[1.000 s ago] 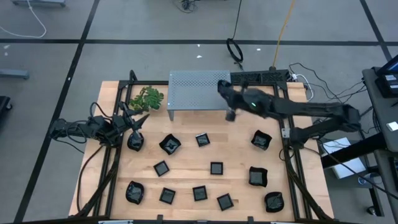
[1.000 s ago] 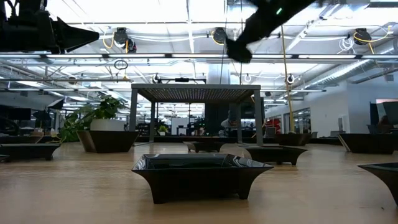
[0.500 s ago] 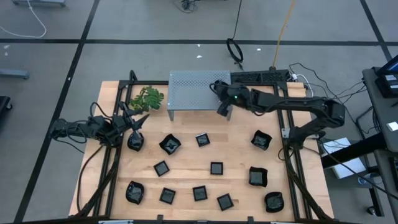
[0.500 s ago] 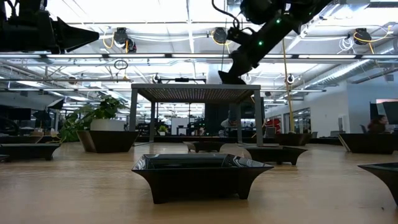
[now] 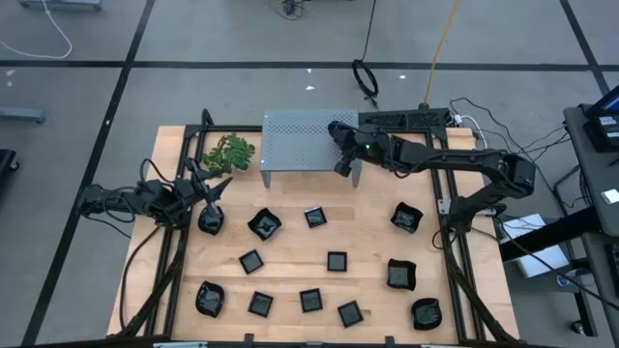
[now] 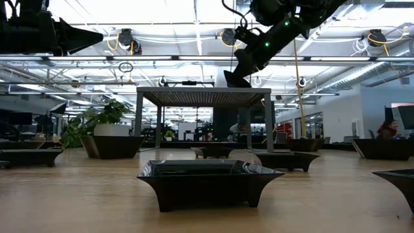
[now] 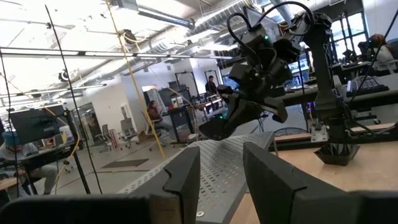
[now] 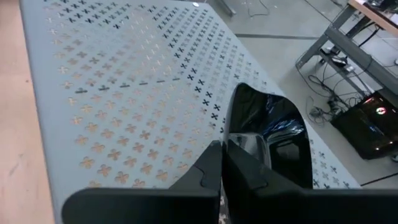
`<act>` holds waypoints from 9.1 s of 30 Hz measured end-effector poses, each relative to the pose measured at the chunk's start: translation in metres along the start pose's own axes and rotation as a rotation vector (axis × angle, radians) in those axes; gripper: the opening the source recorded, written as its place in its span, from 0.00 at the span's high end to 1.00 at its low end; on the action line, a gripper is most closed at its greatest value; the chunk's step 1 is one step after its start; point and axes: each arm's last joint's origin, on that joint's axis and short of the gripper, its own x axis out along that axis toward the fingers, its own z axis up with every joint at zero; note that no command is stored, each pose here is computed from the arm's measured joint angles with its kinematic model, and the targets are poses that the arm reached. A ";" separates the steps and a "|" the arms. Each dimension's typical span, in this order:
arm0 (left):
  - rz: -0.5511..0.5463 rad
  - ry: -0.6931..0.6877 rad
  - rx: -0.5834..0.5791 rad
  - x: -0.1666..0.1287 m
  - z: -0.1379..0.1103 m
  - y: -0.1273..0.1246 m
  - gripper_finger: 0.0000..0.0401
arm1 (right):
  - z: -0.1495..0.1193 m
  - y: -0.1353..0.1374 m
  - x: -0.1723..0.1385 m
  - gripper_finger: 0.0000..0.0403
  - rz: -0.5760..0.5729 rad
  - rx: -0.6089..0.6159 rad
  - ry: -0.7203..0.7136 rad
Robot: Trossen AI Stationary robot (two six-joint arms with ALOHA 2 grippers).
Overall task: Pick & Place Mini shaped plates
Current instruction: Put the black leaf-shaped plate on the shelf, then put the black distorted square plate on the shelf, then put the black square plate on the shelf
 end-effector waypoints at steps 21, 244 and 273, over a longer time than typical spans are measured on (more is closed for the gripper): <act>0.000 0.000 0.000 0.000 0.000 0.000 0.68 | 0.012 -0.003 -0.024 0.74 0.010 0.078 -0.060; -0.094 1.010 0.778 0.260 0.052 -0.017 0.70 | 0.053 0.042 -0.142 0.75 0.302 0.228 -0.502; -0.060 0.470 -0.067 0.180 0.225 -0.035 0.71 | -0.012 0.124 -0.019 0.75 0.607 0.010 -0.030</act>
